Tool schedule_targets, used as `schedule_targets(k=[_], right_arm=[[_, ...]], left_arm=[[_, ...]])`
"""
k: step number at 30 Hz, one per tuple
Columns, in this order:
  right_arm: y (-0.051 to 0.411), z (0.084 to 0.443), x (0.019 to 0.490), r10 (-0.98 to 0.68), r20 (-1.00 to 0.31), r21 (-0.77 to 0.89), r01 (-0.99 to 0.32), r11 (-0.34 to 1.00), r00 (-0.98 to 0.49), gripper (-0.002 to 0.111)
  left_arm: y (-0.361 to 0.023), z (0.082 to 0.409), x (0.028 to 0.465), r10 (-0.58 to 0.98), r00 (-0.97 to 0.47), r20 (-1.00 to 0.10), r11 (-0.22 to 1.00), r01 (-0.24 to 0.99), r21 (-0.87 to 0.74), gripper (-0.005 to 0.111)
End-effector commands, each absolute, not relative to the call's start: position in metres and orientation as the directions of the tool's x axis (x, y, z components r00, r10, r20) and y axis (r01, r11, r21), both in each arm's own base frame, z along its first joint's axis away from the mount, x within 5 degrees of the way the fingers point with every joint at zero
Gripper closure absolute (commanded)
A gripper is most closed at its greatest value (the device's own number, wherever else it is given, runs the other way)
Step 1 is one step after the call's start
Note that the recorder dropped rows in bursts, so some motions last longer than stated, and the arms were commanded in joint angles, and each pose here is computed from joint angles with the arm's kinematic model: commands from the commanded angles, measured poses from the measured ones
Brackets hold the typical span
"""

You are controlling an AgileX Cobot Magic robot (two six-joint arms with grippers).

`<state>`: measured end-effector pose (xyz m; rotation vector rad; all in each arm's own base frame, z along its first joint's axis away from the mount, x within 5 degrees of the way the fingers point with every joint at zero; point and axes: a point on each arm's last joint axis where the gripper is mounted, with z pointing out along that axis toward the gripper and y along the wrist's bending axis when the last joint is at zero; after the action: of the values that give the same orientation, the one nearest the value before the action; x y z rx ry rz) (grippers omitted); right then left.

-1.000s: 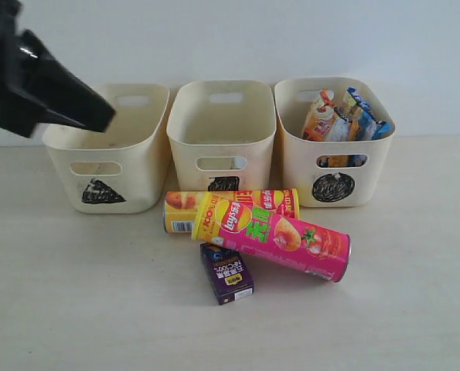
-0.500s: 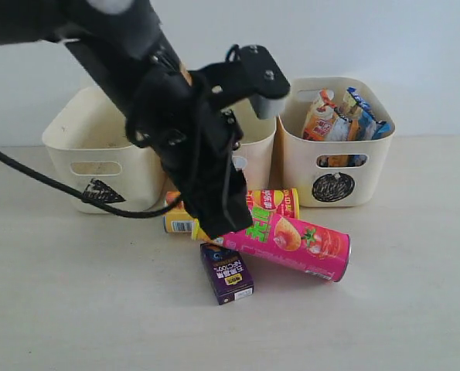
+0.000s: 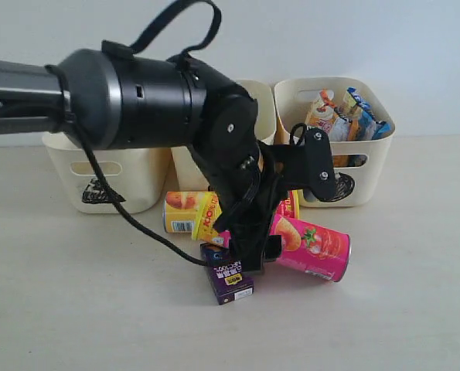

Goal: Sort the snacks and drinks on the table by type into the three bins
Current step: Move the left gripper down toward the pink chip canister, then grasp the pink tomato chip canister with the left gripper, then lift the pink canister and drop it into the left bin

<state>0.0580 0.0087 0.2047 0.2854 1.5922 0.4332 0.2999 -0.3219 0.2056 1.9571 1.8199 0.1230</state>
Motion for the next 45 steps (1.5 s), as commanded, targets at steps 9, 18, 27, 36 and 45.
schedule_targets(k=[9,18,27,36,45], right_arm=[[0.01,0.202,0.058,0.421,-0.903,0.428,-0.083,0.9,-0.086,0.108],[0.01,0.202,0.058,0.421,-0.903,0.428,-0.083,0.9,-0.086,0.108],[0.01,0.202,0.058,0.421,-0.903,0.428,-0.083,0.9,-0.086,0.108],[0.01,0.202,0.058,0.421,-0.903,0.428,-0.083,0.9,-0.086,0.108],[0.01,0.202,0.058,0.421,-0.903,0.428,-0.083,0.9,-0.086,0.108]], left_arm=[[-0.343,0.142,0.317,0.95,0.209,-0.23,-0.084,0.884,0.46,0.031],[-0.342,0.135,0.319,0.954,0.219,-0.205,-0.103,0.881,0.462,0.066],[-0.338,0.186,0.315,0.939,0.235,-0.25,-0.072,0.848,0.526,0.103],[-0.318,0.266,0.29,0.911,0.144,-0.386,0.062,0.878,0.474,0.103],[-0.255,0.366,0.277,0.769,-0.096,-0.632,0.434,0.805,0.405,0.103]])
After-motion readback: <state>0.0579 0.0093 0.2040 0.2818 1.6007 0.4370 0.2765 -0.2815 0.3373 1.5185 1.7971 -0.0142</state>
